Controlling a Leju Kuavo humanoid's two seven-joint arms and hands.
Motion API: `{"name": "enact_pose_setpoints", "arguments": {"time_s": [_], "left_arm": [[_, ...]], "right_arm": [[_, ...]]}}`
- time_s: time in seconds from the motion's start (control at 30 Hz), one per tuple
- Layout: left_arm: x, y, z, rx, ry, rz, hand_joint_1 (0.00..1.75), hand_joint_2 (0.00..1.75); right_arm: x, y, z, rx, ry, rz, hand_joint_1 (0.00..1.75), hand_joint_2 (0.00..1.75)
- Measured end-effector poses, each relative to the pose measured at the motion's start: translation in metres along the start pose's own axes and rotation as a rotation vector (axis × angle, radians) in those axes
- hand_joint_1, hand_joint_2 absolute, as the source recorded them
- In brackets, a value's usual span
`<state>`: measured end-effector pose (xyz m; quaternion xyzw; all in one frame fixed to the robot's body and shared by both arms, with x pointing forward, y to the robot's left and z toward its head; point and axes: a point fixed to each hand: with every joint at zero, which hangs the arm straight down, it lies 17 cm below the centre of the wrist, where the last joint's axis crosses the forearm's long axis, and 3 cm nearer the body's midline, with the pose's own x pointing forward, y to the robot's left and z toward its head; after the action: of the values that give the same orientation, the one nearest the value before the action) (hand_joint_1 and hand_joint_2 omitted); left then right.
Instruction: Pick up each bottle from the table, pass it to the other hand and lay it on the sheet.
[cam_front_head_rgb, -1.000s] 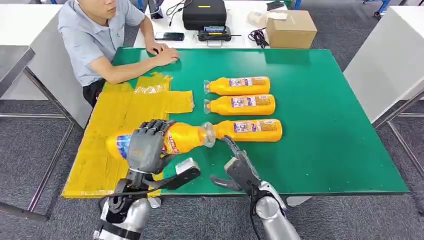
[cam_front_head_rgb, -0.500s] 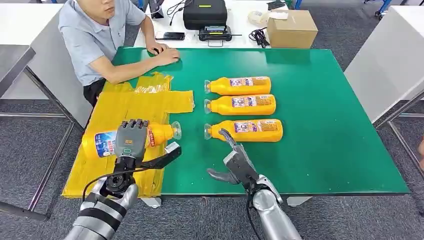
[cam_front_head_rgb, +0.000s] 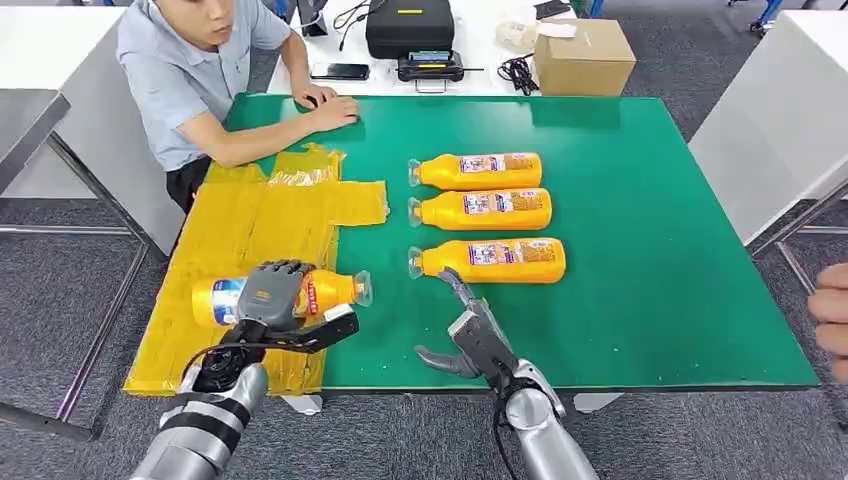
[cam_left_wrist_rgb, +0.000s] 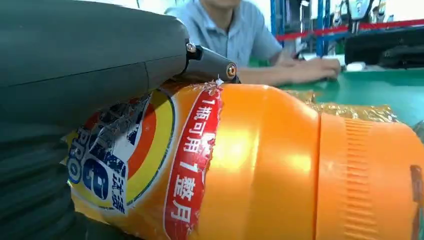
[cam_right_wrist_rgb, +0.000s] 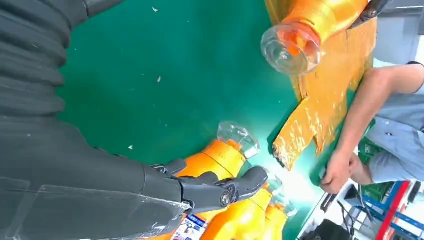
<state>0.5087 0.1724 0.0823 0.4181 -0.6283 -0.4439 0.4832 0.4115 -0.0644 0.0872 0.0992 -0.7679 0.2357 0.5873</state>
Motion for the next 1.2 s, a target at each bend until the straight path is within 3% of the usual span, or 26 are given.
{"name": "enact_pose_setpoints", "arguments": {"time_s": [0.13,0.17,0.2,0.27,0.53,1.2], "left_arm": [[-0.007,-0.006,0.003,-0.015,0.031,0.030,1.34,1.75],[-0.009,-0.007,0.003,-0.018,0.038,0.034,0.87,1.75],[-0.010,-0.008,0.004,-0.021,0.042,0.035,0.12,1.75],[-0.012,-0.010,0.005,-0.026,0.049,0.034,0.02,1.75],[-0.035,-0.024,0.006,-0.073,0.123,0.097,0.00,1.75],[-0.042,-0.040,0.006,-0.131,0.135,0.100,0.00,1.75]], "right_arm": [[-0.001,0.000,0.001,0.000,0.002,0.001,0.00,1.75],[-0.001,0.000,0.001,0.000,0.002,0.001,0.00,1.75],[-0.002,0.000,0.001,-0.001,0.003,0.001,0.00,1.75],[-0.002,0.000,0.001,0.000,0.004,0.001,0.00,1.75],[-0.006,-0.001,0.003,-0.004,0.010,0.001,0.00,1.75],[-0.016,-0.004,0.008,-0.013,0.029,0.003,0.00,1.75]]}}
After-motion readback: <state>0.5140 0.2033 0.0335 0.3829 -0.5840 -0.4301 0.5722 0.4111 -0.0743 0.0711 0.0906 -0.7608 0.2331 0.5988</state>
